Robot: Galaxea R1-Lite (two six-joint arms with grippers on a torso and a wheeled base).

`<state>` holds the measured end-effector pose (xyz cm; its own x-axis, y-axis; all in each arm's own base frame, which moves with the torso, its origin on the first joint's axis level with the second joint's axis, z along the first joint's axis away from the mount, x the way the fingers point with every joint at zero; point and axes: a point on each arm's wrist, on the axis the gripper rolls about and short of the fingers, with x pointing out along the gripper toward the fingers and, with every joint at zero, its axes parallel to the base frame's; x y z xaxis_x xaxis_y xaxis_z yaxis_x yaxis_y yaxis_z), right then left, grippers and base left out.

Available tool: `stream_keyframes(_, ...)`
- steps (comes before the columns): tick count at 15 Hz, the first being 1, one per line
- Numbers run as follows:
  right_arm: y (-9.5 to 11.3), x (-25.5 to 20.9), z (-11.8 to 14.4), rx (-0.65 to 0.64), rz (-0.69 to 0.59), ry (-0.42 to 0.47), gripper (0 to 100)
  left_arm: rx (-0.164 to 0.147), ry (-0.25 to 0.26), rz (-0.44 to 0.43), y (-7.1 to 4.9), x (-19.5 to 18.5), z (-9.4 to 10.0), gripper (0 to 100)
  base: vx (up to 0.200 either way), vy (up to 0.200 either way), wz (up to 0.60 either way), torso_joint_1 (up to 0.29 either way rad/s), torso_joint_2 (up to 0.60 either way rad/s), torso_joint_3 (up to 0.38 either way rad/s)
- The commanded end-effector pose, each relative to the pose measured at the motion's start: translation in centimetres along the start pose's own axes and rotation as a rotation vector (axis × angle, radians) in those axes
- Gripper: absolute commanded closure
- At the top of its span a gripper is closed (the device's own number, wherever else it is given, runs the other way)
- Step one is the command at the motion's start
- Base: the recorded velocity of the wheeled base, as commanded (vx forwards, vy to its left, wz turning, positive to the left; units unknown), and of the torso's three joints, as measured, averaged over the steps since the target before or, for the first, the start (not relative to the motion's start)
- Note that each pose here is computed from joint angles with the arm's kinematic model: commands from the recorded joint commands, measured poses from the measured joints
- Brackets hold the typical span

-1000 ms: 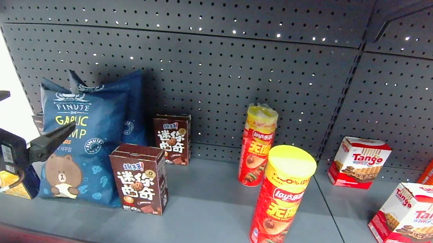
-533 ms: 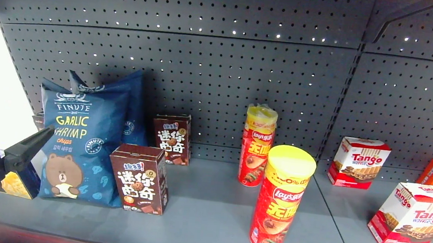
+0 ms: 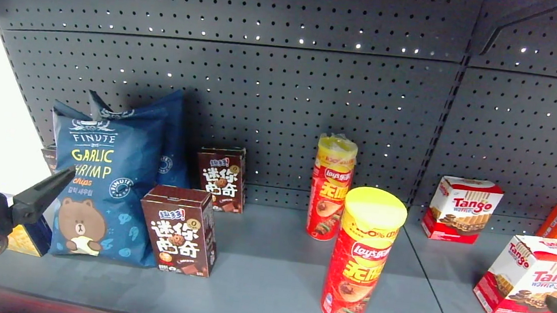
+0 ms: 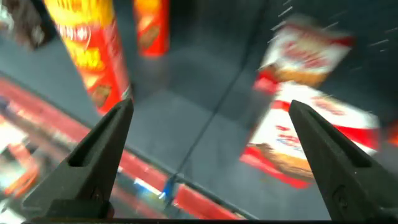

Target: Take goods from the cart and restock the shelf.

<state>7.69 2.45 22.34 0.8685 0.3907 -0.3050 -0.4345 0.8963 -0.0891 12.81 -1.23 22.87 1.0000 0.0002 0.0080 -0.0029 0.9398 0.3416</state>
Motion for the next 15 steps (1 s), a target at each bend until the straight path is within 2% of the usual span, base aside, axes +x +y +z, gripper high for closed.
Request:
stream_keyframes(1, 0.2, 3.6, -1.2, 0.007, 0.054, 0.133, 0, 0.001, 0.01, -0.005, -0.1, 0.2, -0.1, 0, 0.0, 0.0, 0.0, 0.0, 0.0, 0.0)
stream_keyframes(3, 1.1, 5.5, -2.5, 0.027, 0.063, 0.176, 0, 0.002, 0.014, -0.008, -0.1, 0.3, -0.2, 0, 0.0, 0.0, 0.0, 0.0, 0.0, 0.0)
stream_keyframes(6, 1.4, 6.1, -3.2, 0.017, 0.088, 0.219, 0, 0.003, 0.02, -0.017, -0.3, 0.6, -0.3, 0, 0.0, 0.0, 0.0, 0.0, 0.0, 0.0)
stream_keyframes(15, 3.4, 8.8, -3.3, -0.042, 0.192, 0.315, 0, 0.005, 0.033, -0.021, -0.4, 0.7, -0.5, 0, 0.0, 0.0, 0.0, 0.0, 0.0, 0.0)
